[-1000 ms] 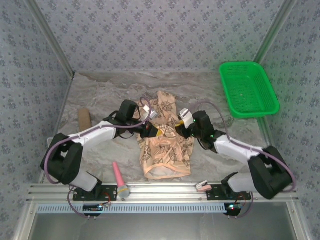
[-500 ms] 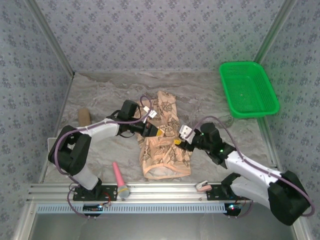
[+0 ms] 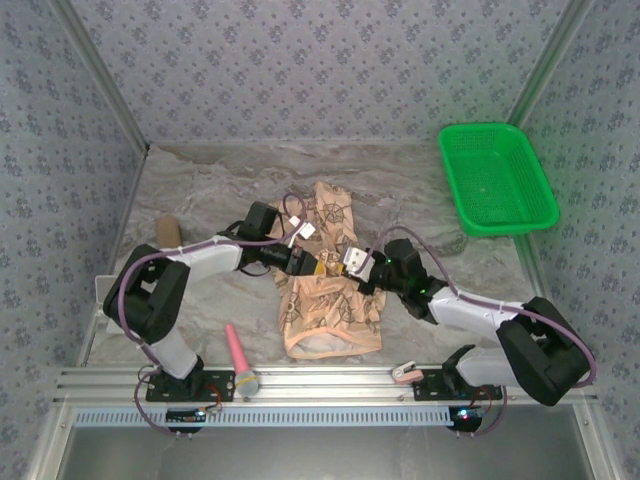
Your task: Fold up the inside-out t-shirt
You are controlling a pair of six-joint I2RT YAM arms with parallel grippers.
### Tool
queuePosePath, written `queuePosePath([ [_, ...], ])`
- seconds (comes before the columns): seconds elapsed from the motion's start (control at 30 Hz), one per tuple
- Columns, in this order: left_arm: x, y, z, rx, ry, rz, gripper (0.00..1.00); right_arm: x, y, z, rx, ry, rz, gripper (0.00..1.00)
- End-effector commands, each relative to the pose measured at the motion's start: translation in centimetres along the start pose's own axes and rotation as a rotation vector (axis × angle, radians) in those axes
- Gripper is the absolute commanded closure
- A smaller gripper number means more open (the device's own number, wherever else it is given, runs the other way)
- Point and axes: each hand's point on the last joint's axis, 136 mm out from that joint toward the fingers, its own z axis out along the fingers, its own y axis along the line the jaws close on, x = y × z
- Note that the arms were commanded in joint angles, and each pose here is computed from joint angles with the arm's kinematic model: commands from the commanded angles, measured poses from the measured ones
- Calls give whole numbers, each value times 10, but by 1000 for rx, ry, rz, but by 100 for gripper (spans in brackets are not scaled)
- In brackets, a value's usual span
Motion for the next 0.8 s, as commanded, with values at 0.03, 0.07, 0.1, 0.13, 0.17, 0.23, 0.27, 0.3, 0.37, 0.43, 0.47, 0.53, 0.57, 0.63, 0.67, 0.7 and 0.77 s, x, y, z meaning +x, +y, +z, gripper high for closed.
queuePosePath([
  [0.03, -16, 27, -8, -136, -43, -11, 81, -34, -2, -19, -69, -92, 30, 100],
  [0.07, -18, 38, -11, -194, -48, -24, 78, -41, -3, -24, -111, -99, 60, 100],
  [0.1, -20, 50, -13, -244, -56, -34, 78, -46, -1, -27, -160, -99, 87, 100],
  [0.13, -23, 56, -15, -264, -67, -37, 78, -51, 0, -28, -198, -94, 105, 100],
  [0.17, -25, 61, -14, -269, -78, -44, 77, -54, -1, -27, -227, -84, 134, 100],
  [0.23, -28, 77, -14, -328, -87, -55, 77, -62, -3, -23, -282, -87, 191, 100],
  [0.27, -28, 85, -14, -360, -83, -63, 77, -67, -5, -18, -299, -95, 210, 100],
  [0.3, -28, 93, -14, -392, -76, -70, 77, -69, -10, -12, -294, -101, 231, 100],
  [0.37, -29, 104, -13, -430, -64, -76, 77, -70, -23, 1, -260, -94, 283, 100],
  [0.43, -30, 105, -15, -440, -67, -77, 74, -70, -36, 13, -234, -59, 350, 100],
  [0.47, -30, 102, -17, -442, -71, -76, 71, -69, -38, 17, -244, -34, 367, 100],
  [0.53, -32, 90, -26, -446, -98, -44, 67, -65, -40, 21, -251, 7, 391, 100],
  [0.57, -33, 82, -33, -448, -118, -22, 65, -61, -40, 23, -259, 20, 400, 100],
  [0.63, -34, 65, -48, -456, -153, 20, 62, -53, -42, 24, -258, 41, 439, 98],
  [0.67, -35, 53, -55, -457, -172, 54, 60, -50, -41, 24, -266, 45, 459, 98],
  [0.7, -37, 41, -63, -456, -192, 92, 58, -49, -40, 24, -275, 45, 475, 98],
  [0.77, -39, 18, -72, -442, -227, 172, 55, -50, -36, 23, -296, 30, 491, 97],
])
